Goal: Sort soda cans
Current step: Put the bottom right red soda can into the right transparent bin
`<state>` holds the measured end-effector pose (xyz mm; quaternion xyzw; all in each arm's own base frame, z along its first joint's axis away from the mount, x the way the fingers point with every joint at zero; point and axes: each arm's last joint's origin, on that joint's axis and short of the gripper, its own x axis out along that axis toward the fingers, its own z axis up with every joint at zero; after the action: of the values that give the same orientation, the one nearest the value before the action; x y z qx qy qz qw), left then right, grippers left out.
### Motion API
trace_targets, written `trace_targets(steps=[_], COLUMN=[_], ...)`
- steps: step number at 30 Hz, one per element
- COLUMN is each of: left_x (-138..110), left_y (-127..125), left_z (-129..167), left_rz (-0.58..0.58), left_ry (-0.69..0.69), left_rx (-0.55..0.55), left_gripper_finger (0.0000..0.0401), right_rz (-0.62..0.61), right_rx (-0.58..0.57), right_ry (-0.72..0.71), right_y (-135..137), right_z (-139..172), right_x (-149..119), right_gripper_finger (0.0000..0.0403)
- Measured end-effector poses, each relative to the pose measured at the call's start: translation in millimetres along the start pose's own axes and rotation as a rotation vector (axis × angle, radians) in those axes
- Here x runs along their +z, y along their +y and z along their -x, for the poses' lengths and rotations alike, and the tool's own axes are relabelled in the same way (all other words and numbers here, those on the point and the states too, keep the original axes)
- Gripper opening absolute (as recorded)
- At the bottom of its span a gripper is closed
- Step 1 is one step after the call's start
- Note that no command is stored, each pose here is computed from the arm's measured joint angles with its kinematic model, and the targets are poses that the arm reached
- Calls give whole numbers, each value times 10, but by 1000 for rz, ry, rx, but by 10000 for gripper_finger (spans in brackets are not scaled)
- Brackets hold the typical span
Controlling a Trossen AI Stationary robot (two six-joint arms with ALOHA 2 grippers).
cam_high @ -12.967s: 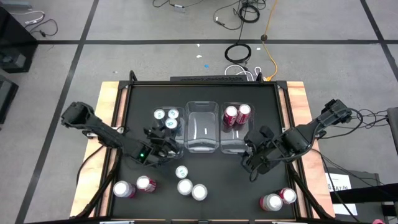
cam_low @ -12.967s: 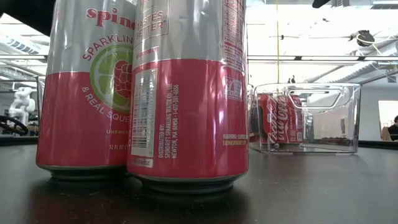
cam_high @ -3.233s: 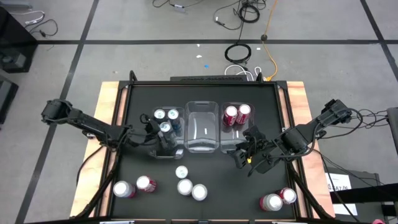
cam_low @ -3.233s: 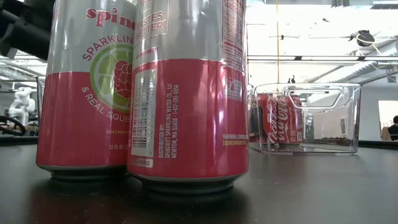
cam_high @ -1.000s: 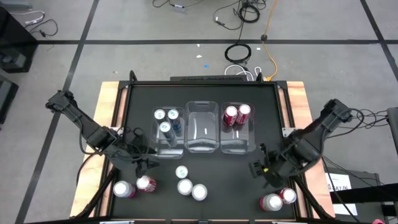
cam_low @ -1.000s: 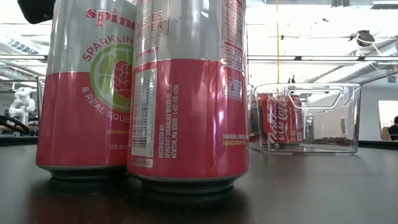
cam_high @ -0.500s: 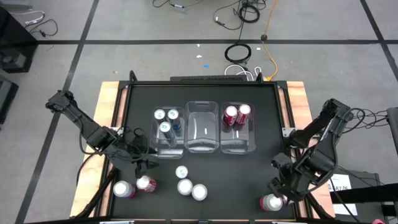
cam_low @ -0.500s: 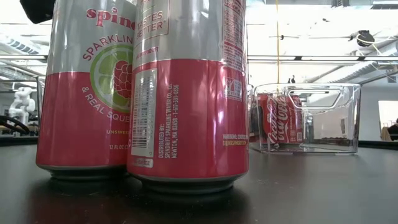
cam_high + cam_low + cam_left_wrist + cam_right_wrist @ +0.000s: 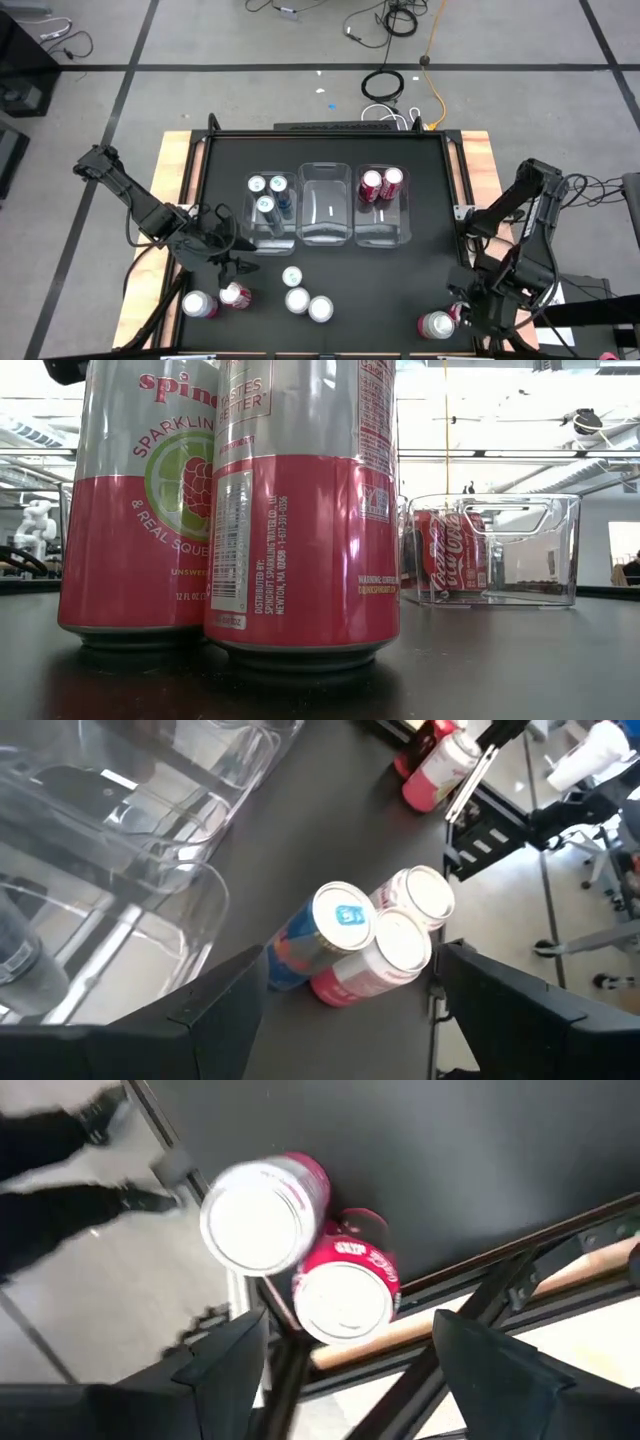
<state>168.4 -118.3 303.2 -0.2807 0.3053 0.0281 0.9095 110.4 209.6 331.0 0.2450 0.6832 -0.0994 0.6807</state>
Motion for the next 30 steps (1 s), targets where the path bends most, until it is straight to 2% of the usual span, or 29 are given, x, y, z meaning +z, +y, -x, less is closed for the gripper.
trace_targets(steps=[5,10,21,30], left_x=[10,12,31,43], left_y=[-15,-13,-15,-16], left_z=[0,0,1,1], left_rz=[8,9,16,20], left_ry=[-10,-15,-64,-88], left_rx=[-14,-10,9,18], left_gripper_finger=[304,304,304,304], right_rz=[127,189,211,208], right_rx=[5,6,13,11], right_ry=[9,13,18,20], right_y=[7,0,-41,-62], right_z=[-186,-305,-631,-713], right_x=[-92,-138,-172,-167], right_gripper_finger=[276,277,277,277])
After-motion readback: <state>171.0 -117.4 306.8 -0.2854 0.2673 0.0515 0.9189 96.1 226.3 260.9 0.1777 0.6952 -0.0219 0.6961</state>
